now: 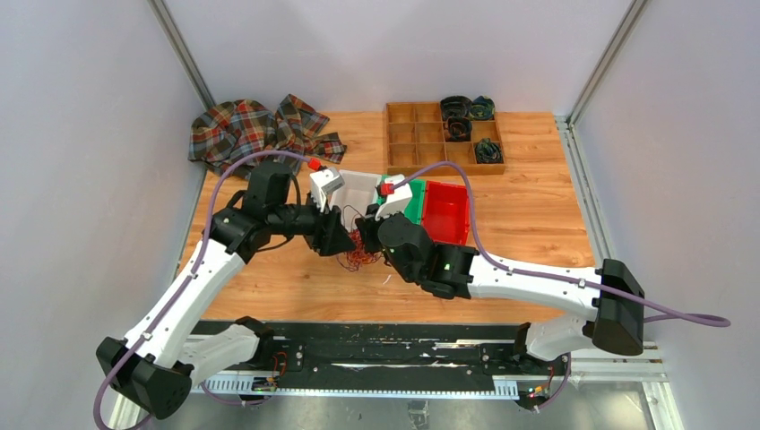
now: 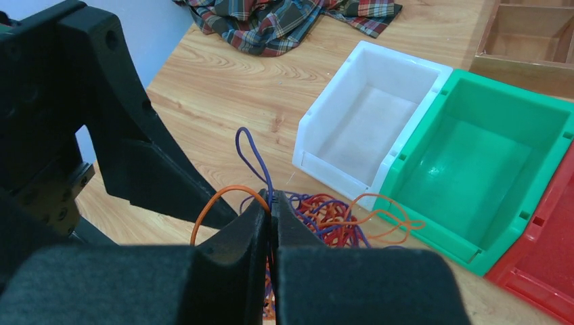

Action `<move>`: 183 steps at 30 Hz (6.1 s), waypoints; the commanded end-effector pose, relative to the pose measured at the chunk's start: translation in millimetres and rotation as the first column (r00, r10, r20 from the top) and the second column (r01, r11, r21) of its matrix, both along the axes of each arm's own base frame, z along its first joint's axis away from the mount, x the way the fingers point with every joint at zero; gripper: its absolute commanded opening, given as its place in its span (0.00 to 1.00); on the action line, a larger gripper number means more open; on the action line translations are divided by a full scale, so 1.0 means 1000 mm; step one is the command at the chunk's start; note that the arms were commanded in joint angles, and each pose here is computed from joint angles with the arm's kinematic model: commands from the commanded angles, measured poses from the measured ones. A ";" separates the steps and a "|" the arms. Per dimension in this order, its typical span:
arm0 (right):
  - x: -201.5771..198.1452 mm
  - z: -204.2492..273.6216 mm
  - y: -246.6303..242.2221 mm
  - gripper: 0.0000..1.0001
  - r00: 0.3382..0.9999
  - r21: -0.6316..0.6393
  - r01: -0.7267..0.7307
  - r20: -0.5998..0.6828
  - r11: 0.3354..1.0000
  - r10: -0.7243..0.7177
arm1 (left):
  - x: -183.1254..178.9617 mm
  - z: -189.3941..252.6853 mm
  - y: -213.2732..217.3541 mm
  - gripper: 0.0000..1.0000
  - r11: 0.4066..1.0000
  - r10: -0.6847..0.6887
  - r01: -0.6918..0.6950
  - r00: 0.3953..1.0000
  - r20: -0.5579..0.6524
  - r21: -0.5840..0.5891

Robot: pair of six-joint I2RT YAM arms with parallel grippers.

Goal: Untangle the cables

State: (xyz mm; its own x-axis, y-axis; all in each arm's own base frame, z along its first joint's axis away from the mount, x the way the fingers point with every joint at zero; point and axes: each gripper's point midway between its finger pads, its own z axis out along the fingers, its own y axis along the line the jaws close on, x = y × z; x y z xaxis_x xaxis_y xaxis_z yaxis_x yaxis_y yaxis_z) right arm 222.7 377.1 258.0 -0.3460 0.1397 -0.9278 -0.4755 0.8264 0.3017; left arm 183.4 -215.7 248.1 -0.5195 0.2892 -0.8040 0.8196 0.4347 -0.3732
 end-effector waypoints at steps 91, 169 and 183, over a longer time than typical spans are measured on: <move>-0.011 -0.181 -0.009 0.51 0.997 -0.148 -0.040 -0.065 0.988 0.031 | -0.047 0.519 0.169 0.01 0.638 0.739 -0.205 -0.108 0.665 -0.742; 0.028 -0.023 -0.255 0.75 0.870 -0.107 0.491 0.106 0.865 -0.481 | 0.146 0.203 -0.186 0.01 0.933 -0.047 0.160 0.942 0.331 -0.323; -0.019 -0.045 -0.258 0.76 0.936 -0.212 0.310 -0.100 0.927 -0.336 | 0.119 0.235 -0.176 0.01 0.915 -0.048 0.208 0.908 0.417 -0.346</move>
